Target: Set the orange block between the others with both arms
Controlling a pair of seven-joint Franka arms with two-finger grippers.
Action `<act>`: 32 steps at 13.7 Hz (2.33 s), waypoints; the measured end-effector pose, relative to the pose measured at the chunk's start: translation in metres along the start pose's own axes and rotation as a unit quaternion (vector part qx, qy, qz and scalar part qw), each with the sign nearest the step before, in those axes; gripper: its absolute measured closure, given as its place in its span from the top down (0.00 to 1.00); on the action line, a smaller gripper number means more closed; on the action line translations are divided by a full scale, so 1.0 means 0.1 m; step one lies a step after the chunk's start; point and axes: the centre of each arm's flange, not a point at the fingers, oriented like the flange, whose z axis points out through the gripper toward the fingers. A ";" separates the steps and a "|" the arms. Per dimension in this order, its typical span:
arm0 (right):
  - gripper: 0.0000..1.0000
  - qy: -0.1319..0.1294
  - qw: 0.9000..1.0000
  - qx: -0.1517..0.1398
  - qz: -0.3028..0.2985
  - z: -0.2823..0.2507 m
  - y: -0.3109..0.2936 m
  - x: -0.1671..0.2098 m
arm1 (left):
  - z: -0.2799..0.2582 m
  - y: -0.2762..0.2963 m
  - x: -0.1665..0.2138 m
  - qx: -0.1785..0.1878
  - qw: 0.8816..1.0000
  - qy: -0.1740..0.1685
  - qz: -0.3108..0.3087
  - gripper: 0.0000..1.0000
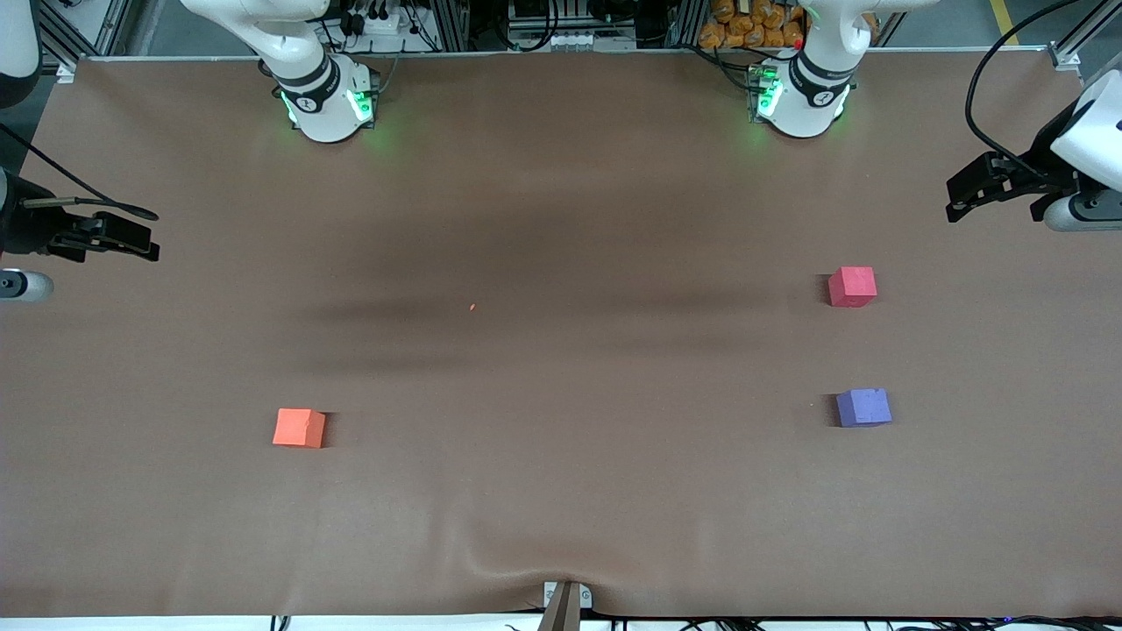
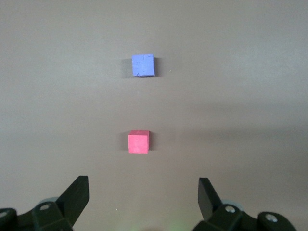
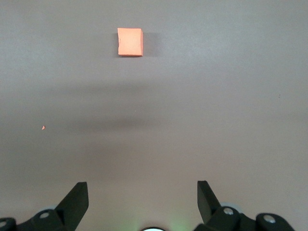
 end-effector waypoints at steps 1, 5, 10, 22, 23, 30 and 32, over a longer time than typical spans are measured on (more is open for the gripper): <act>1.00 0.000 1.000 0.000 0.000 0.00 0.00 0.00 | 0.01 0.00 0.00 0.000 1.000 -0.001 0.000 1.00; 1.00 -0.002 1.000 0.000 0.001 0.02 0.01 0.01 | 0.05 0.00 0.02 0.000 1.000 -0.005 0.000 1.00; 1.00 -0.008 1.000 0.000 0.001 0.14 0.01 0.10 | 0.18 0.01 0.09 0.000 1.000 -0.017 0.001 1.00; 1.00 0.007 1.000 0.000 -0.003 0.21 -0.03 0.23 | 0.33 0.04 0.18 -0.001 1.000 -0.025 0.004 1.00; 1.00 0.008 1.000 0.000 -0.003 0.21 -0.03 0.23 | 0.33 0.04 0.18 -0.001 1.000 -0.025 0.004 1.00; 1.00 0.006 1.000 0.000 -0.003 0.26 -0.02 0.27 | 0.34 0.05 0.18 -0.001 1.000 -0.026 0.005 1.00; 1.00 0.006 1.000 0.000 -0.003 0.26 -0.03 0.27 | 0.37 0.05 0.20 -0.001 1.000 -0.028 0.005 1.00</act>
